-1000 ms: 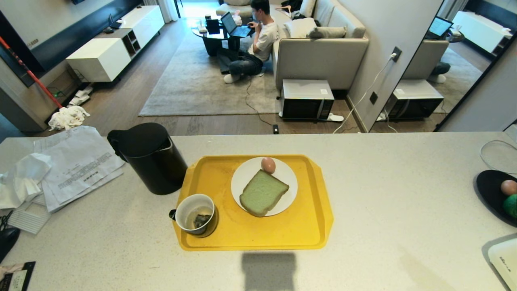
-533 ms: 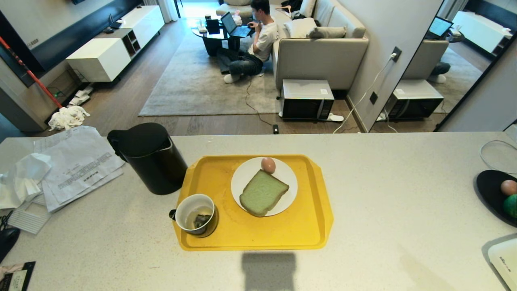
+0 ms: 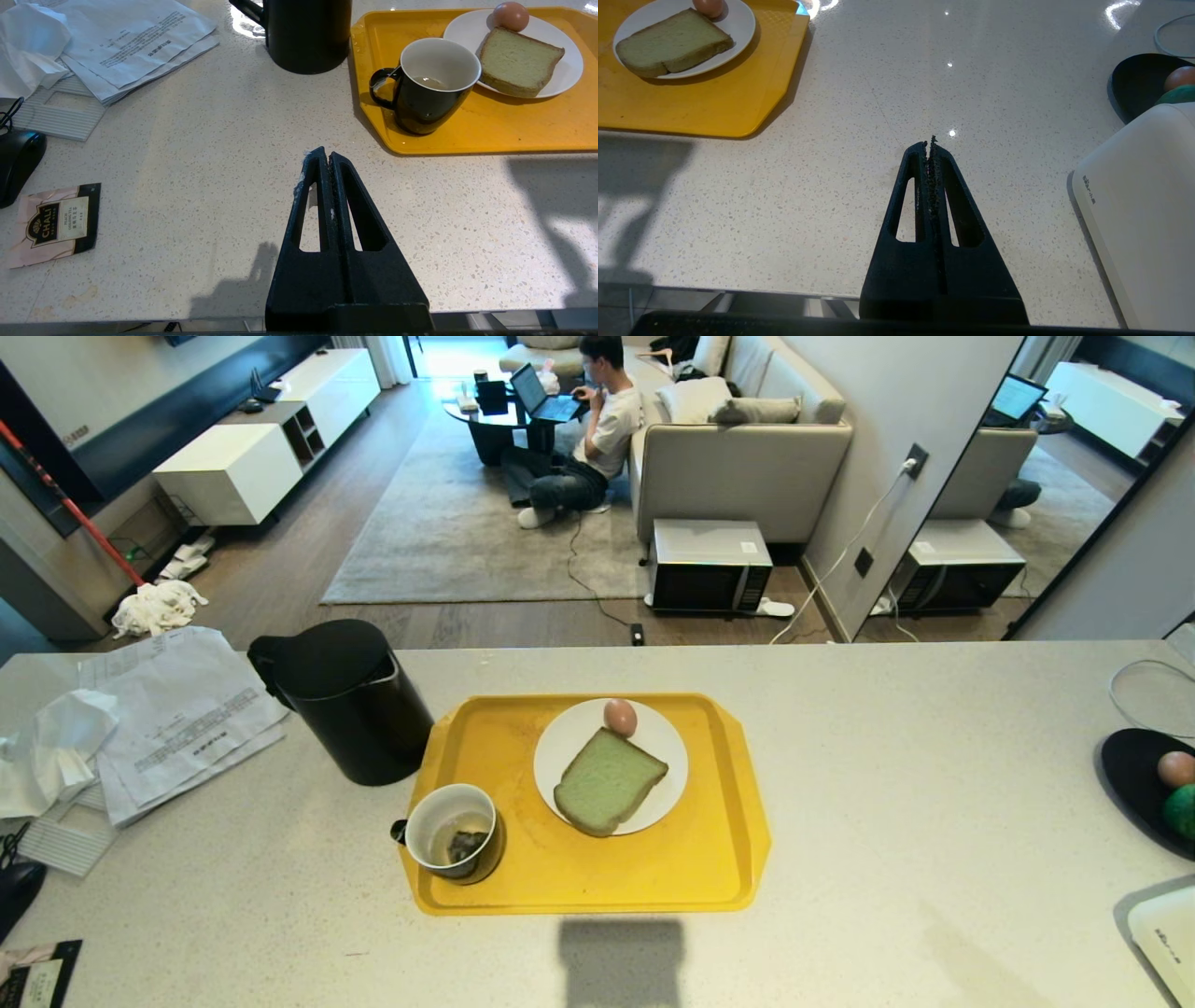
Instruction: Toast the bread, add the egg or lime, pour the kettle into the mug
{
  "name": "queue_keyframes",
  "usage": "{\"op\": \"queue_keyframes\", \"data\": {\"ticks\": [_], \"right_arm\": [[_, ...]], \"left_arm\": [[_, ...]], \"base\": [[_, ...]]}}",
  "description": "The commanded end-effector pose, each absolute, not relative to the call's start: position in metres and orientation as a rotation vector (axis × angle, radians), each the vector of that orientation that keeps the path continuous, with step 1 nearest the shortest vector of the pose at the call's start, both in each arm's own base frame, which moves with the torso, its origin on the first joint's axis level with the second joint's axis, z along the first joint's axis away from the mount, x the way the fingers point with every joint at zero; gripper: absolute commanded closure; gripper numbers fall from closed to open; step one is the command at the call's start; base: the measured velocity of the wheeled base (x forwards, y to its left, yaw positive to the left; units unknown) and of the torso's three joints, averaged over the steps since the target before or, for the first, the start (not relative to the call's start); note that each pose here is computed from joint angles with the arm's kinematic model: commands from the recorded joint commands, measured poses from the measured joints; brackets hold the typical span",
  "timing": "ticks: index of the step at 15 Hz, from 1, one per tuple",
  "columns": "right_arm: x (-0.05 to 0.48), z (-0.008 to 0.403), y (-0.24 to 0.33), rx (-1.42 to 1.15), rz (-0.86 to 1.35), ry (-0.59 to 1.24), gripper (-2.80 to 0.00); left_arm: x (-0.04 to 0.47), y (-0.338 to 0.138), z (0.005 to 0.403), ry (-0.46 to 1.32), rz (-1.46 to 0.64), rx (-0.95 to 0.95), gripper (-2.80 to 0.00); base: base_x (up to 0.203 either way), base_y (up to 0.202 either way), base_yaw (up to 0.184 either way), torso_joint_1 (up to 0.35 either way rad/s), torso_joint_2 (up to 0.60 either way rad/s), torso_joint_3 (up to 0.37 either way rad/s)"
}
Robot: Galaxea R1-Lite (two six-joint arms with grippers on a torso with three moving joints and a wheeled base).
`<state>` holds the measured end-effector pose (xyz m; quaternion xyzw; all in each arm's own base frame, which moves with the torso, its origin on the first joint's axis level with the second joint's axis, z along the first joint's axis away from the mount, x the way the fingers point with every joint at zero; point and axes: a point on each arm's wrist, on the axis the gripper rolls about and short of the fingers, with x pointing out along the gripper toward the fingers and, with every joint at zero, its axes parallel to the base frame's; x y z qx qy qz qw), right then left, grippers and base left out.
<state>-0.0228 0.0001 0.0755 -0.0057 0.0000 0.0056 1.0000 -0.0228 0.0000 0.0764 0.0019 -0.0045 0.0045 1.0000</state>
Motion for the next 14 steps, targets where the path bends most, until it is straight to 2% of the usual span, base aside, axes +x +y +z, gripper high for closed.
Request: {"op": "queue_keyframes", "data": {"ticks": [1,14], "right_arm": [[-0.0227,0.0751,0.0001,-0.012,0.012,0.001,0.00],[-0.0227,0.0751,0.0001,-0.012,0.012,0.001,0.00]], "left_arm": [[-0.0229,0.0000,0.0764,-0.011,0.011,0.005,0.00],[-0.0229,0.0000,0.0764,-0.011,0.011,0.005,0.00]], "base": [[0.000,0.000,0.000,0.000,0.00,0.000],[0.000,0.000,0.000,0.000,0.00,0.000]]}}
